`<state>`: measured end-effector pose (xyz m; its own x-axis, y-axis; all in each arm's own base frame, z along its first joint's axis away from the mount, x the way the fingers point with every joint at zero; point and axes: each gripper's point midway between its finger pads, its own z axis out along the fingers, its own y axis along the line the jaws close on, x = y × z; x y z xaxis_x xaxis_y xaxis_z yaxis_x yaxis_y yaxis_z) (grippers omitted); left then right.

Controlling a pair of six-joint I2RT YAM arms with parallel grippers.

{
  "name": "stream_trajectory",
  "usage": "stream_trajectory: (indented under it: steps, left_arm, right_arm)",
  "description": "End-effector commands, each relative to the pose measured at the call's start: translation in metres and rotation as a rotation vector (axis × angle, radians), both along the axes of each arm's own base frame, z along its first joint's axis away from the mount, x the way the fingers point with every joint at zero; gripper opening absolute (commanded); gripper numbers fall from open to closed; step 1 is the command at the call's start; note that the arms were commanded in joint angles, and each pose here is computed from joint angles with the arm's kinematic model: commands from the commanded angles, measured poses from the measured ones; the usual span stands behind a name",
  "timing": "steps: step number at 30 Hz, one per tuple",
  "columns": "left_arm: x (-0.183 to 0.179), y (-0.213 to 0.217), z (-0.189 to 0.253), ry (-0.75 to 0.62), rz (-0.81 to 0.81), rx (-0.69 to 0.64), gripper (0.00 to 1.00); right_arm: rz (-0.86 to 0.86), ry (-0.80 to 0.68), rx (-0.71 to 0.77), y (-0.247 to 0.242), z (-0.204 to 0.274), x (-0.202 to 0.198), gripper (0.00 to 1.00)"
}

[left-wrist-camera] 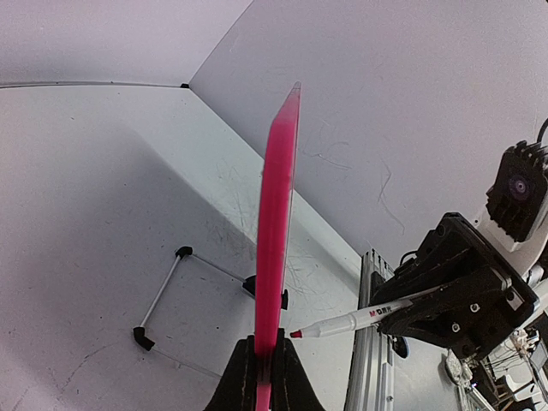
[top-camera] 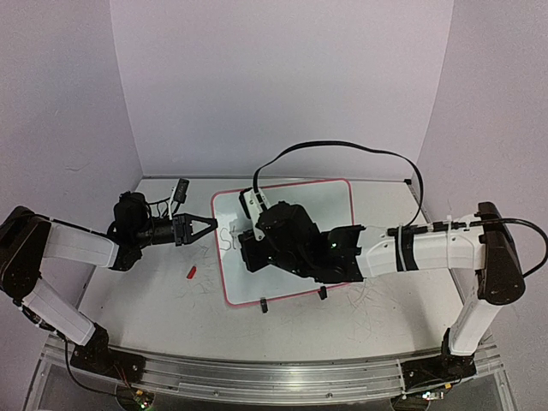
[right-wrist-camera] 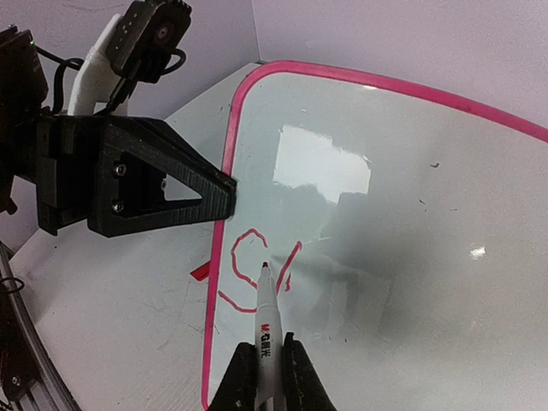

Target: Write a sentence on the whiteboard

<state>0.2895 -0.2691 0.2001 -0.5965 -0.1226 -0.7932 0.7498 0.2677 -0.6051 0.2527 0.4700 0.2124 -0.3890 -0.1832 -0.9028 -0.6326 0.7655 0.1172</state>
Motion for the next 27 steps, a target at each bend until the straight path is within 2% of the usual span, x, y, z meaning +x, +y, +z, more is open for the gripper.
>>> stream_trajectory:
  steps: [1, 11, 27]
  left_arm:
    - [-0.005, -0.007, 0.027, -0.074, -0.046, -0.037, 0.00]
    - [-0.006, -0.007, 0.028, -0.077, -0.047, -0.038, 0.00]
    - [-0.006, -0.007, 0.028, -0.074, -0.050, -0.038, 0.00]
  right_arm:
    - [-0.026, -0.007, 0.008, 0.002, 0.004, 0.006, 0.00]
    - [-0.036, -0.016, -0.010, 0.006, 0.000, 0.010, 0.00]
    - [-0.123, -0.004, -0.073, -0.019, -0.011, 0.014, 0.00]
